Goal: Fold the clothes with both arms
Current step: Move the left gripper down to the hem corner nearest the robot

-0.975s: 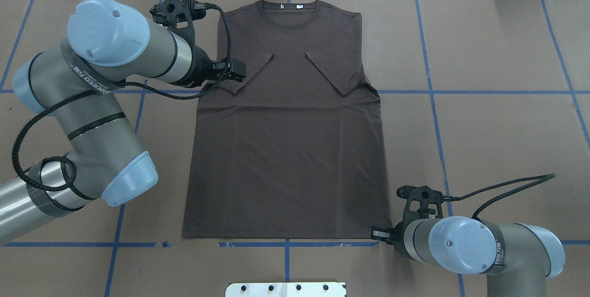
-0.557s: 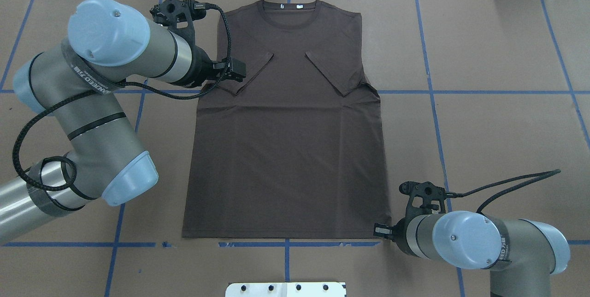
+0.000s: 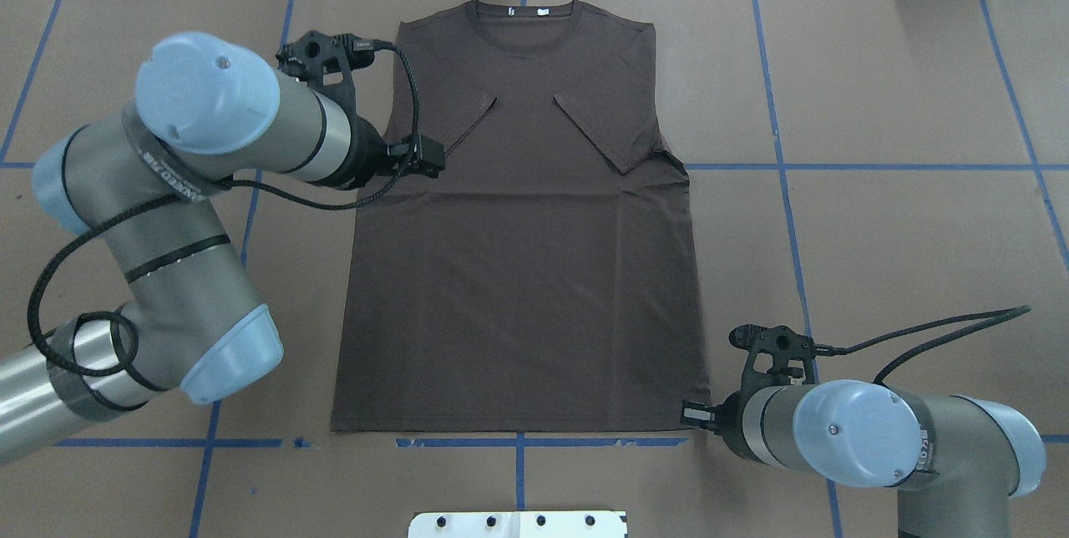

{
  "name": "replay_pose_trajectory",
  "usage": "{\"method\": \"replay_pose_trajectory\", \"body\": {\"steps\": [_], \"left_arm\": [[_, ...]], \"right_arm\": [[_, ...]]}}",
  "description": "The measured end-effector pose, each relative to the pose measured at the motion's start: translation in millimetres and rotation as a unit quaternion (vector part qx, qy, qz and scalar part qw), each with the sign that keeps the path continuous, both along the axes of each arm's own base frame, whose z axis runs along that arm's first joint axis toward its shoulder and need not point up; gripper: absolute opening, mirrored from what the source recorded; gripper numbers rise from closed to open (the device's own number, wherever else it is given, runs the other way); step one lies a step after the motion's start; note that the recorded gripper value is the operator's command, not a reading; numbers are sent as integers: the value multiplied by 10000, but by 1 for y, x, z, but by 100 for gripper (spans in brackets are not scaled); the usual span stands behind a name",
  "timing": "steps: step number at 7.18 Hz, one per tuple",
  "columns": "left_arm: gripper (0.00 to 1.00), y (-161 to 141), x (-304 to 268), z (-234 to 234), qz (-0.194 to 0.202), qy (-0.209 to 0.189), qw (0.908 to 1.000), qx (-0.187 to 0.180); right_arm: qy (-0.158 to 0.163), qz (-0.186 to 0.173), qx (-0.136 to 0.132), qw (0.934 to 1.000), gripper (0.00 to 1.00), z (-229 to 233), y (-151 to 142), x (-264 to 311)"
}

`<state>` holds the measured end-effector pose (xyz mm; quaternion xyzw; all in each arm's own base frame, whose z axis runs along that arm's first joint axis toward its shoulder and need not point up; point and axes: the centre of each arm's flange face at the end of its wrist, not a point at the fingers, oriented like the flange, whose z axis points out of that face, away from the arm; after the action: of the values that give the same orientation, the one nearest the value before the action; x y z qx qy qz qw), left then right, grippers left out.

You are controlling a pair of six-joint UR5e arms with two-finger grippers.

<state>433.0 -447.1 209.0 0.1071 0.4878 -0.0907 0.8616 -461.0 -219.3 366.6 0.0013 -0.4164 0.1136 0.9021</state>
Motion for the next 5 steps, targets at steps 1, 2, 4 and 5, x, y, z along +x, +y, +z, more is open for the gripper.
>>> {"method": "replay_pose_trajectory", "body": {"steps": [1,2,4,5], "left_arm": [[100,35,8,12,-37,114,9988,-473],[100,73,11,20,-75,143,9957,-915],[100,133,22,35,-267,-316,9878,-1501],[100,151,30,47,-337,-524,9841,-1663]], "right_arm": [[-75,31,-1,10000,0,-7,-3,5],[-138,46,7,9999,0,-12,-5,9],[-221,51,21,9997,0,-20,-5,10],[-239,50,23,9997,0,-22,-5,10]]}}
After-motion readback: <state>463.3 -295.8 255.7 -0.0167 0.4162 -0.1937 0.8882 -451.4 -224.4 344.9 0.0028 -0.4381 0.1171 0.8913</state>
